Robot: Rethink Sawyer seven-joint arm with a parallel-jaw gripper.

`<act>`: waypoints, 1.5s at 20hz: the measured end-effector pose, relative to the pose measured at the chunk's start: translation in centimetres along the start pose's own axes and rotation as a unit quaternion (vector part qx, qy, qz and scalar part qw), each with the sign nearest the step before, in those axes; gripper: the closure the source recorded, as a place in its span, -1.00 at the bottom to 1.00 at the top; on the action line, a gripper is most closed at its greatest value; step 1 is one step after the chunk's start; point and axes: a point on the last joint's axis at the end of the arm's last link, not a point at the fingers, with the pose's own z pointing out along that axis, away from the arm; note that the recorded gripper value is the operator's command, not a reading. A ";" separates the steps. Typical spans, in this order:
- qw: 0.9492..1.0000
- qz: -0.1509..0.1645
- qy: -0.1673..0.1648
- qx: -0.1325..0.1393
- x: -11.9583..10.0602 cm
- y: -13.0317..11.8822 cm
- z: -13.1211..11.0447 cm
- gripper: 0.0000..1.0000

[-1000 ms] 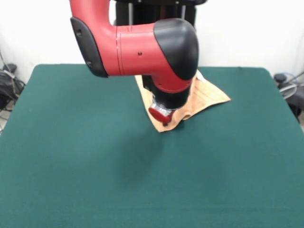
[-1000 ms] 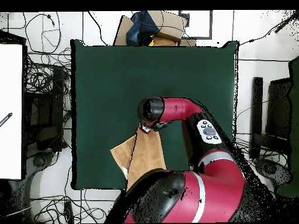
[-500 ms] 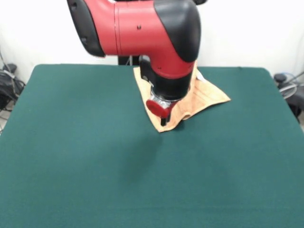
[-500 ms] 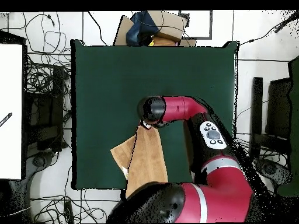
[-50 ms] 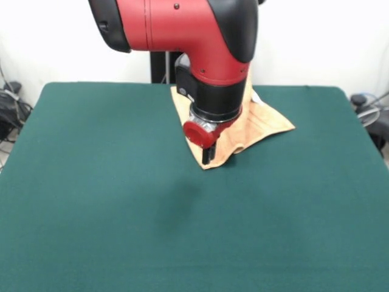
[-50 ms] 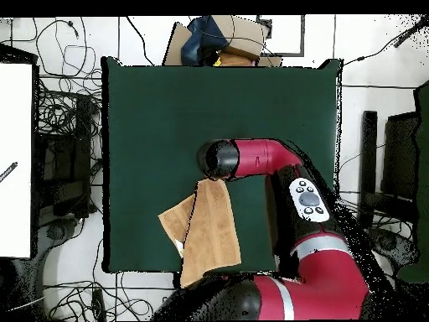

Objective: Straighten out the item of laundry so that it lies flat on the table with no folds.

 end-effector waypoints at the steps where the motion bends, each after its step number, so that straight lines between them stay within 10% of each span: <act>1: 1.000 0.000 0.002 0.000 0.1 0.0 0.0 1.00; 30: 0.998 0.021 0.043 -0.041 2.9 4.2 1.6 1.00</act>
